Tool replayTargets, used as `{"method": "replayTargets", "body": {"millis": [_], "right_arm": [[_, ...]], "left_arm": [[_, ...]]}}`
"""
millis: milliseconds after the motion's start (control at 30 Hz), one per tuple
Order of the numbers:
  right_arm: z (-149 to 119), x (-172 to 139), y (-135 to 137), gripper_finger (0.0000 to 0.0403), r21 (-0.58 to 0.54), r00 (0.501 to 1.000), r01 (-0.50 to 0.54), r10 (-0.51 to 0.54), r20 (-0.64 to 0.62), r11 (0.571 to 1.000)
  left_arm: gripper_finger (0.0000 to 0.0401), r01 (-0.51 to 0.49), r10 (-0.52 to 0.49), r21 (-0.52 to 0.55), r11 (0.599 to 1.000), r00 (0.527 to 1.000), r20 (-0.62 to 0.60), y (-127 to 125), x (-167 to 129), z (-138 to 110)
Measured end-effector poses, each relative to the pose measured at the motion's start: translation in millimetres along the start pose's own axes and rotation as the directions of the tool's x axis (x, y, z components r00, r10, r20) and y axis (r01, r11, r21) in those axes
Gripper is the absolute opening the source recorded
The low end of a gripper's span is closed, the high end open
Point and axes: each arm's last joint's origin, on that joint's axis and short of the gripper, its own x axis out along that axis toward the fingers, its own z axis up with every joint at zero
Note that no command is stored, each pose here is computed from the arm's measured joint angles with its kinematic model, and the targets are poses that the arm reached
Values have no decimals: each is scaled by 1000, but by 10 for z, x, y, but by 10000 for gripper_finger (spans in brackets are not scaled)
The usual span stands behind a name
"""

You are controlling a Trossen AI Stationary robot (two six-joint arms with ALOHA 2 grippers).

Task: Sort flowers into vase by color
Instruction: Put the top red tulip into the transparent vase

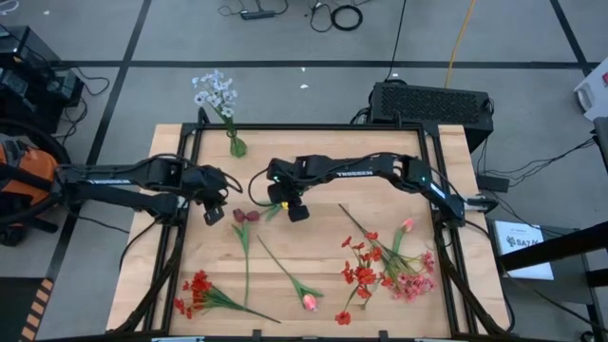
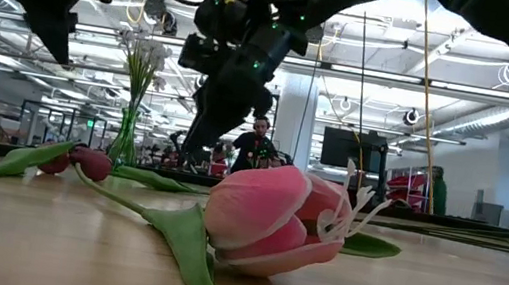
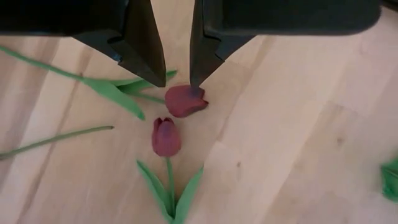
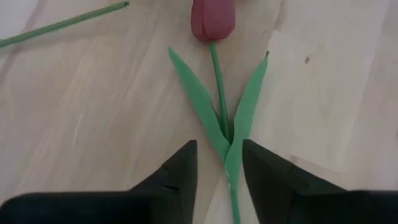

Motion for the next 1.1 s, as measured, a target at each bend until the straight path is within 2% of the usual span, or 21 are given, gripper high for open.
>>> {"method": "replayTargets", "body": {"millis": [233,433,567,733,933,1000,1100], "right_arm": [[-88,219,-122,167,34,1000,20,-20,13,999],[-237,457,-151,171,88,999,-6,10,-44,996],[-273,504,-136,134,116,997,-26,34,-66,993],[-268,480,-110,19,162,996,-24,38,-81,986],[-209,334,-159,6,322,992,101,-71,-104,941],[-172,178,-198,4,385,986,157,-121,-116,909],[-5,-270,-218,3,459,965,259,-250,-81,850]], "left_arm": [[79,-30,27,40,999,998,54,25,-62,-20],[79,-70,63,98,993,995,73,37,-70,-19],[79,-88,76,153,984,994,82,41,-70,-14],[79,-103,90,161,982,992,88,45,-71,-12],[79,-103,91,153,983,992,87,45,-70,-12],[79,-103,90,153,983,992,89,44,-71,-11],[79,-101,86,152,983,991,98,40,-70,0]]}}
